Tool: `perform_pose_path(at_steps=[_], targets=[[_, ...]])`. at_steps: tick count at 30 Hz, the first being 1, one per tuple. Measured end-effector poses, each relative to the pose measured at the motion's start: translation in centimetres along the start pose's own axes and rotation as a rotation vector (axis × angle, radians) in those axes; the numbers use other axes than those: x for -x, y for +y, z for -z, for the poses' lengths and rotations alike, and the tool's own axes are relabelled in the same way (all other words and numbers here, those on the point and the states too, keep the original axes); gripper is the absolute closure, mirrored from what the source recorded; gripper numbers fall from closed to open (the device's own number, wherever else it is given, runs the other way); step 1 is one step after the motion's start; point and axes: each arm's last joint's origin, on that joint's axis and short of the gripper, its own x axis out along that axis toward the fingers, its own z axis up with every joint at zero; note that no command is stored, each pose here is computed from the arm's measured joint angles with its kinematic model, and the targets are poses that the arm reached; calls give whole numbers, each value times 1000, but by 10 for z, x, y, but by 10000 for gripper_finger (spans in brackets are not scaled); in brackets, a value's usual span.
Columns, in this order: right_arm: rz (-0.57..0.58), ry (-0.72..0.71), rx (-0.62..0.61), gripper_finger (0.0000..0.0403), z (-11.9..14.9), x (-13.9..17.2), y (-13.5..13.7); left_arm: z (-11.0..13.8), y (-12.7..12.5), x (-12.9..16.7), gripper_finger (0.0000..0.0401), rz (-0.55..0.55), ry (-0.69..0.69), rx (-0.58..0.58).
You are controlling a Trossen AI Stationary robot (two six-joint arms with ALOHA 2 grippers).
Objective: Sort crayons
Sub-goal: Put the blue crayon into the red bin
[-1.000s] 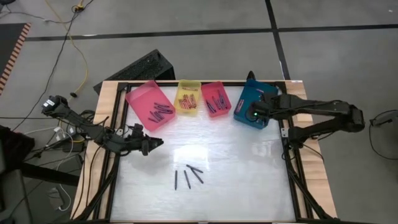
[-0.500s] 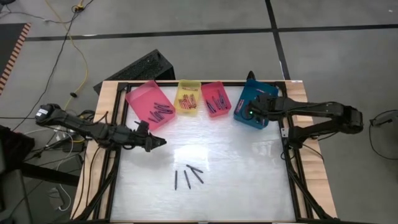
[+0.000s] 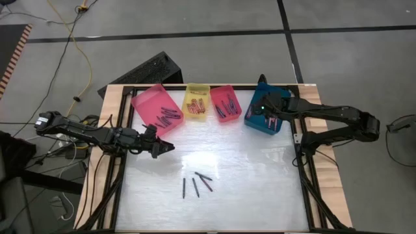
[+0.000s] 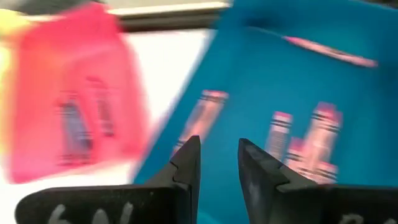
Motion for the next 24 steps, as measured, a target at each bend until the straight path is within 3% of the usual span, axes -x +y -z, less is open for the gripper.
perform_pose_path(at_steps=[5, 10, 13, 18, 24], targets=[[-337, -46, 2, 300, -11, 7, 29, 1, 0, 0, 236, -5, 5, -42], [-743, -171, 70, 300, -20, 29, 62, 3, 4, 0, 236, -28, 44, -91], [-917, -228, 117, 300, -17, 45, 75, 4, 4, 0, 236, -33, 51, -99], [-1010, -174, 200, 300, 7, 58, 88, 3, 4, 0, 236, -37, 45, -138], [-1061, -31, 330, 300, 59, 61, 108, -4, 6, -1, 236, -67, -39, -166]])
